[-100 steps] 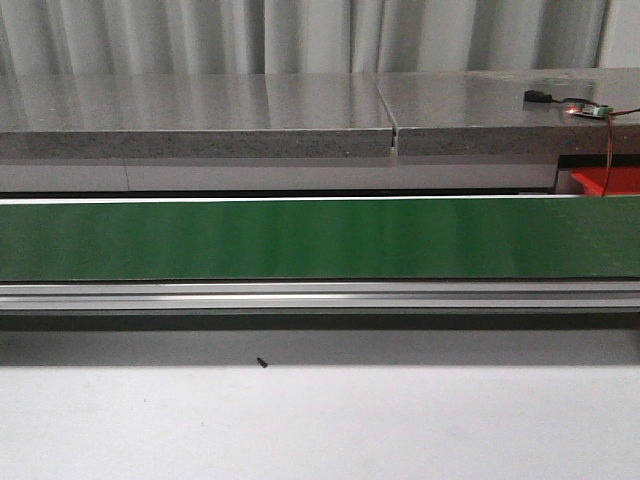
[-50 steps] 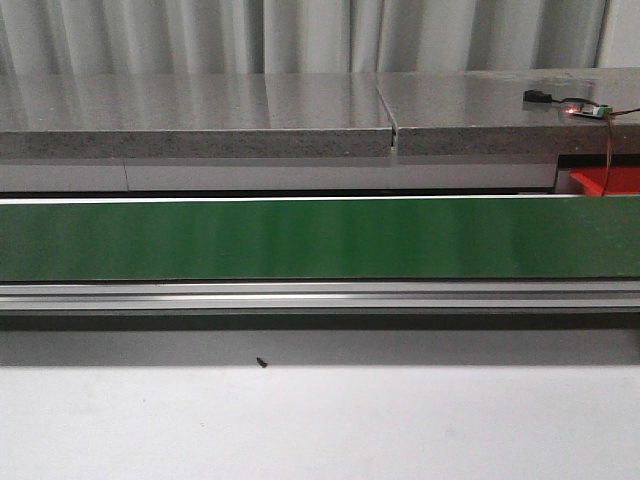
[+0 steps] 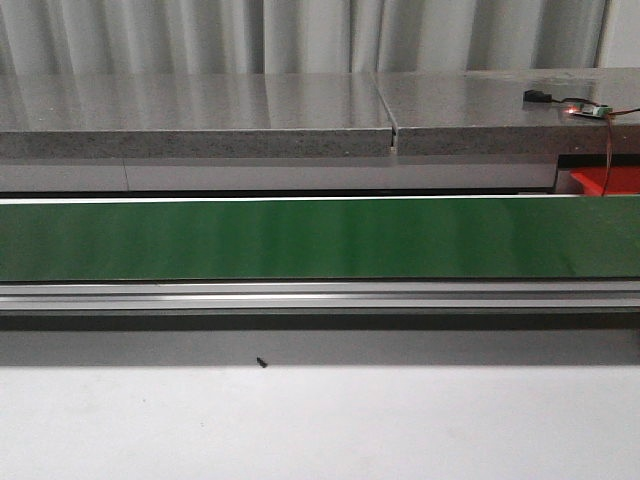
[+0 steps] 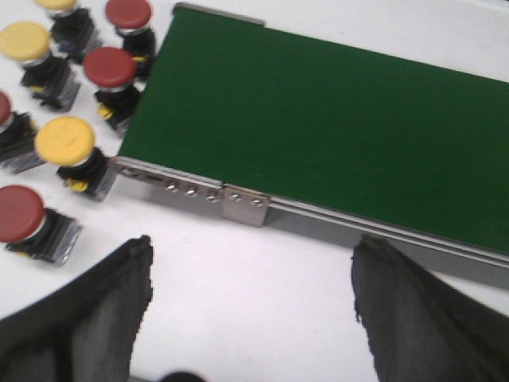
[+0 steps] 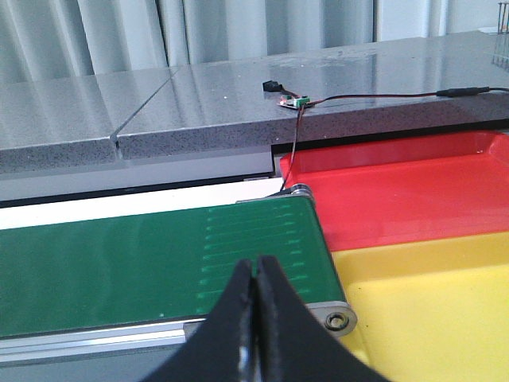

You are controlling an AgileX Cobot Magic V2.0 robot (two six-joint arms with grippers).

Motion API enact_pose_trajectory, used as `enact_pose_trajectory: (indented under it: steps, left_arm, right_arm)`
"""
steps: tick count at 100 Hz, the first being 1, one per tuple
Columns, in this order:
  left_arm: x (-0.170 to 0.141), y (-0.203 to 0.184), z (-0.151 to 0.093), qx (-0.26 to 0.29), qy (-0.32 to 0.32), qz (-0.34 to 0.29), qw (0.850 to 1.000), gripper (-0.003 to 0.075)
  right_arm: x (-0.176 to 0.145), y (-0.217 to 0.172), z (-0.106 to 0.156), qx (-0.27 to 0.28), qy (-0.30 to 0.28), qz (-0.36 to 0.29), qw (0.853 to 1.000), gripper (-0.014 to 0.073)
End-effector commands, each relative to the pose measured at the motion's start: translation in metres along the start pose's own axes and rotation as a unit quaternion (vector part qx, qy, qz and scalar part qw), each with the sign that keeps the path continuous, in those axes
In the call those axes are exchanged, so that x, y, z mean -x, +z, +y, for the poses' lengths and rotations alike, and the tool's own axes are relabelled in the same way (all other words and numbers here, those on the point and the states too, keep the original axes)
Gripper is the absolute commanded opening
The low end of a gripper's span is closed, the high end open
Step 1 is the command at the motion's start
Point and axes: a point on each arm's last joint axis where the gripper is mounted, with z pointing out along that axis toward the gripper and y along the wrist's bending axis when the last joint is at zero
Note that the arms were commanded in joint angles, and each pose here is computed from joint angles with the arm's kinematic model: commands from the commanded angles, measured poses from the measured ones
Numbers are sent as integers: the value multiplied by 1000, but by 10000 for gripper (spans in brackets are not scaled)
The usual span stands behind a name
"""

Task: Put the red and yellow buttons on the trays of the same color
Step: 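Lower the left gripper onto a red push-button and close it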

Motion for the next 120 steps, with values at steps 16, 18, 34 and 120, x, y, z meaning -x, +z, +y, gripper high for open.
enact_pose_trajectory:
  steps: [16, 18, 34, 120]
  left_arm:
    - [28, -3, 29, 65, -87, 2, 994, 515]
    - [29, -2, 32, 70, -94, 7, 993, 515]
    - [25, 13, 52, 97, -144, 62, 983, 515]
    - [39, 115, 122, 113, -216, 205, 948, 515]
  right_arm:
    - [13, -3, 1, 3, -5, -58, 998, -67]
    - [13, -3, 1, 3, -5, -58, 998, -67]
    - [13, -3, 1, 3, -5, -58, 998, -67]
    - [13, -3, 1, 3, -5, -58, 998, -67]
